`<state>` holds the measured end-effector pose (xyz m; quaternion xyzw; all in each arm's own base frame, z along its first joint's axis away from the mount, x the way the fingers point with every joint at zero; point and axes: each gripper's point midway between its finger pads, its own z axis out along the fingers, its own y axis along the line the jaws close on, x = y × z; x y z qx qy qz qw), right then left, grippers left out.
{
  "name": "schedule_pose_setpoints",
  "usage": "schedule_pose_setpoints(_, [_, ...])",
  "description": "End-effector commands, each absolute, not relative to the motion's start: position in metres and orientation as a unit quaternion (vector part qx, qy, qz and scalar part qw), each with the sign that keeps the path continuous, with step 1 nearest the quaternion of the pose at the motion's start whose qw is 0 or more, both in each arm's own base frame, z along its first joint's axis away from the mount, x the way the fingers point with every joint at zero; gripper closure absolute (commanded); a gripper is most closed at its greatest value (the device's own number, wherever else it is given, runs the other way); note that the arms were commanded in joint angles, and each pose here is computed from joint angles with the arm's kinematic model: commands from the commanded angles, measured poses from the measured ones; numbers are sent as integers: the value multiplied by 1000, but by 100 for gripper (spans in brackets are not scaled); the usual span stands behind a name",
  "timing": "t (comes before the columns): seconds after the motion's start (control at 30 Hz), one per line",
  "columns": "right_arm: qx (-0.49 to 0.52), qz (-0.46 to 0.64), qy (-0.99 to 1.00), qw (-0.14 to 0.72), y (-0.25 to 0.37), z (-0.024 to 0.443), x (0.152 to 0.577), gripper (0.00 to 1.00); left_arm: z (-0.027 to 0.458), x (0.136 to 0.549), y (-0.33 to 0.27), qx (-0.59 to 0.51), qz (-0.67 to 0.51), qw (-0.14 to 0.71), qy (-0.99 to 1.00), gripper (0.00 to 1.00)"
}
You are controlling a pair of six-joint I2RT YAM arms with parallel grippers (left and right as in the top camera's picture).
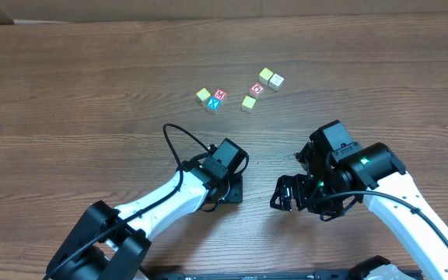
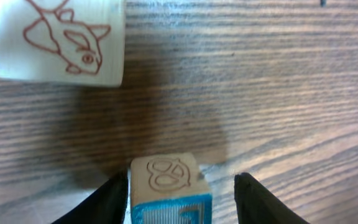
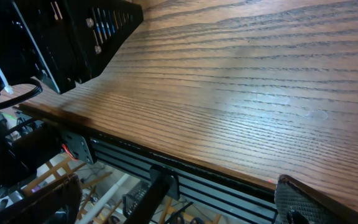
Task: Flip 5 blocks
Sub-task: 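Lower the blue-lettered block at front-centre and open the left gripper, then move the left gripper to the cluster and grasp the yellow S block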
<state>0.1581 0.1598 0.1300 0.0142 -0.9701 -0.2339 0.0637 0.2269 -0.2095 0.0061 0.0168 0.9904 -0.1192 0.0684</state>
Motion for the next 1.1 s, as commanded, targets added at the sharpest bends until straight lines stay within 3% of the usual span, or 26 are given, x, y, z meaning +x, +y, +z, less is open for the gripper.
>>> schedule_pose_setpoints(0.0, [22, -241, -969, 45, 163, 139, 164, 0, 32, 239, -219, 40, -136, 94, 985, 51])
schedule_pose_setpoints(0.23, [24, -242, -969, 41, 164, 140, 166, 0, 72, 244, -203, 39, -105, 130, 985, 48])
schedule_pose_setpoints(0.37, [24, -244, -969, 38, 165, 140, 167, 0, 80, 252, -180, 27, -69, 149, 986, 32])
schedule_pose_setpoints(0.43, [25, -244, -969, 37, 165, 140, 168, 0, 78, 258, -171, 39, -62, 149, 986, 29])
schedule_pose_setpoints(0.7, [25, -245, -969, 37, 165, 140, 168, 0, 64, 289, -144, 81, -92, 135, 983, 36])
schedule_pose_setpoints(1.07, [16, -246, -968, 40, 166, 140, 168, 0, 55, 320, -158, 18, -156, 129, 979, 29])
